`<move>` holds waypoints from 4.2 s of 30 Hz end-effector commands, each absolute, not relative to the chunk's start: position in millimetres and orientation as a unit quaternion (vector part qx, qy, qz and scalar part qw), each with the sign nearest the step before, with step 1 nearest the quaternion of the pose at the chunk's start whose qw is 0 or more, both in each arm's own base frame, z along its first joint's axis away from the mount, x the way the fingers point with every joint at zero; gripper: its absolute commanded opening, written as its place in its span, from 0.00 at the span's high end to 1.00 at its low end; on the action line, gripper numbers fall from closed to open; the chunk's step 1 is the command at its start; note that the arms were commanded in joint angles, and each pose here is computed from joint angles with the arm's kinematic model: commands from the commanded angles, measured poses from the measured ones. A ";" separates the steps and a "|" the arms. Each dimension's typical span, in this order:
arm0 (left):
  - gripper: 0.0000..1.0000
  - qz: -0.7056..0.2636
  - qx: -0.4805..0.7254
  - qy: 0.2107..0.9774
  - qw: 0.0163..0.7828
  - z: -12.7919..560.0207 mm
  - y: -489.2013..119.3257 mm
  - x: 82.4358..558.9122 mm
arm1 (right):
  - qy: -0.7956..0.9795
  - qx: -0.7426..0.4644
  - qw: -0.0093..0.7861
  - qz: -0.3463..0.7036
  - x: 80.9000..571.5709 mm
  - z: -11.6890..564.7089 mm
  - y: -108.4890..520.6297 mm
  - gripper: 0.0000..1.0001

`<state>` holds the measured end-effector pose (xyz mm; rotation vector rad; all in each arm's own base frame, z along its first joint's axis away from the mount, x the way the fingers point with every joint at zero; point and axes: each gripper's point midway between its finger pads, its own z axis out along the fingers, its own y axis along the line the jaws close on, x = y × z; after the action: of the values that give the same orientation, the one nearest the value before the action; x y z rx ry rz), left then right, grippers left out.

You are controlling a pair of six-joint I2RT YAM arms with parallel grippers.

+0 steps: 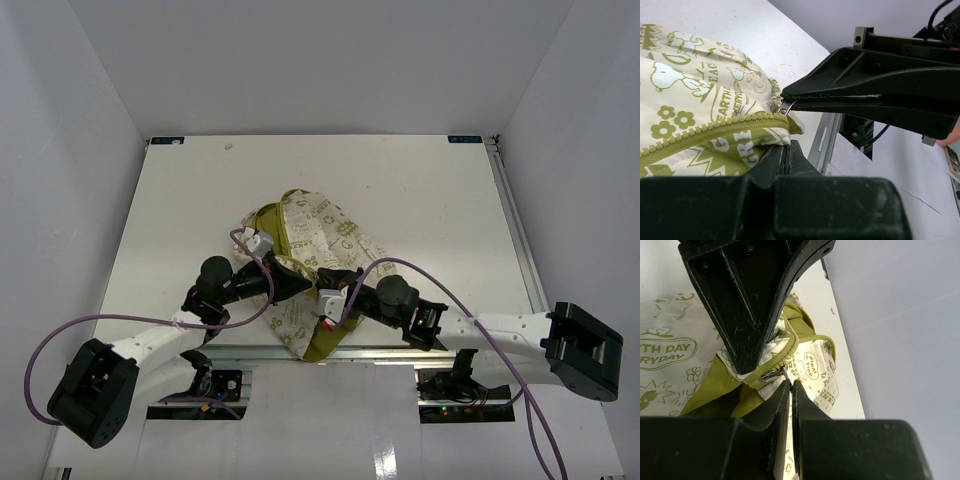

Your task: Zip up the jacket

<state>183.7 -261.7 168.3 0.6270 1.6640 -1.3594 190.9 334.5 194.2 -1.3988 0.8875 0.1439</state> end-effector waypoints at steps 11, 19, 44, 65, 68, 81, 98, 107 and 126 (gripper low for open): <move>1.00 -0.592 0.272 0.685 0.326 146.3 -266.6 141.8 | 0.333 -0.643 0.688 0.051 218.7 250.2 352.0 0.92; 1.00 -0.569 0.257 0.711 0.322 131.9 -264.7 149.0 | 0.336 -0.619 0.709 0.025 240.2 275.9 345.7 0.92; 0.36 -0.534 0.143 0.720 0.419 190.9 -252.6 190.5 | 0.413 -0.563 0.701 0.147 179.2 235.6 355.3 0.92; 0.25 -0.495 -0.004 0.757 0.427 192.7 -223.8 206.8 | 0.456 -0.521 0.707 0.142 178.9 227.7 359.1 0.92; 0.23 -0.500 -0.034 0.761 0.412 195.9 -222.3 206.5 | 0.459 -0.524 0.703 0.146 178.4 225.2 362.0 0.92; 0.24 -0.515 -0.050 0.767 0.379 206.2 -225.4 198.2 | 0.471 -0.523 0.694 0.149 180.3 221.6 366.6 0.92; 0.46 -0.546 -0.025 0.759 0.354 195.4 -239.3 193.3 | 0.477 -0.519 0.690 0.162 180.0 224.0 376.8 0.92; 1.00 -0.544 0.019 0.762 0.350 181.6 -243.0 185.2 | 0.477 -0.529 0.683 0.163 175.5 228.9 372.6 0.92; 1.00 -0.509 0.104 0.796 0.309 149.8 -233.1 150.8 | 0.345 -0.640 0.681 0.087 193.6 258.4 382.2 0.92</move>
<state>174.9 -233.3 170.0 0.1811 2.0064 -1.3106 176.3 368.8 197.3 -1.5081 0.9475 0.2520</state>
